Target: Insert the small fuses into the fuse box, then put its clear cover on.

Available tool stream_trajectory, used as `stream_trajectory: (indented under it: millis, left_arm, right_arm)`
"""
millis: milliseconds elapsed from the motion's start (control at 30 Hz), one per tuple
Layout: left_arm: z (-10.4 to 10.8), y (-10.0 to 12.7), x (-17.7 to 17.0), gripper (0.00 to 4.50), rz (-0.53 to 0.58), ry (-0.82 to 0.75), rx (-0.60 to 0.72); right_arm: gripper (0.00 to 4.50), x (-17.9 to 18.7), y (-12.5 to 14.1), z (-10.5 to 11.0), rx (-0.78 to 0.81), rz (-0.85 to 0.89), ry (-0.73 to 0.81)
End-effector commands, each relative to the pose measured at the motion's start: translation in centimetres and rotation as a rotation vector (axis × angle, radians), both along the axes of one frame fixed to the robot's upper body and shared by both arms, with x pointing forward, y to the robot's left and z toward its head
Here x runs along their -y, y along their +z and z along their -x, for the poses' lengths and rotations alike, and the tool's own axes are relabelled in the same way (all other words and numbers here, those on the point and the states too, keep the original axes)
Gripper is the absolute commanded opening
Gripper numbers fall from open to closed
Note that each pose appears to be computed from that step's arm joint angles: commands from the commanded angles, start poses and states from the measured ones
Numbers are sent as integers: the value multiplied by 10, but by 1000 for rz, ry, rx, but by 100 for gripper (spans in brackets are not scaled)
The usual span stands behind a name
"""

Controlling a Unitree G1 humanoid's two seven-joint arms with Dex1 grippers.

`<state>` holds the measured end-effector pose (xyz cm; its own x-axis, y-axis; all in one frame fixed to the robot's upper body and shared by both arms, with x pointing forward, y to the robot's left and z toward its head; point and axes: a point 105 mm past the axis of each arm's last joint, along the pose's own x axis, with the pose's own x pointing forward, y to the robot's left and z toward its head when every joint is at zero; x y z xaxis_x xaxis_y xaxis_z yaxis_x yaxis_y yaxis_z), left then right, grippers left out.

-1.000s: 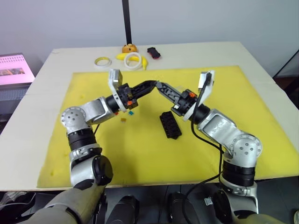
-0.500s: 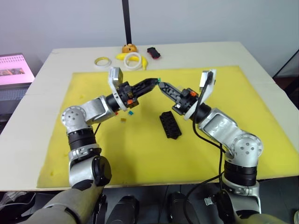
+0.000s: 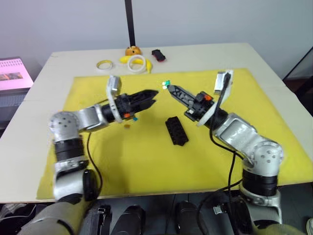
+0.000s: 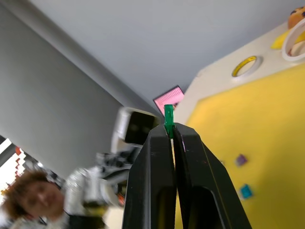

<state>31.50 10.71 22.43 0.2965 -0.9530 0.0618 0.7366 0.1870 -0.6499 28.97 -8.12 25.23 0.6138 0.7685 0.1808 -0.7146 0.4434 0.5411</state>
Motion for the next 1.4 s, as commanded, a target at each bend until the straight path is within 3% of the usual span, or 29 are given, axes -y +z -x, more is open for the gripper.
stream_trajectory:
  millis: [33, 267, 367, 500, 800, 1400]
  left_arm:
    - [28, 6, 7, 447, -142, -168, 255]
    - [44, -41, 9, 447, -478, -334, 677]
    - [43, -49, 19, 447, -506, -322, 785]
    - [45, -55, 29, 447, -499, -320, 843]
    - [43, -61, 37, 447, -509, -267, 897]
    - [35, -61, 46, 447, -501, -260, 936]
  right_arm:
    - [0, 2, 11, 25, 108, 152, 147]
    - [0, 23, -20, 35, 261, 696, 342]
    - [0, 36, -40, 29, 432, 968, 470]
    - [0, 48, -53, 13, 580, 1140, 593]
    - [0, 51, -64, -9, 715, 1254, 723]
    - [0, 50, -64, -23, 710, 1294, 709]
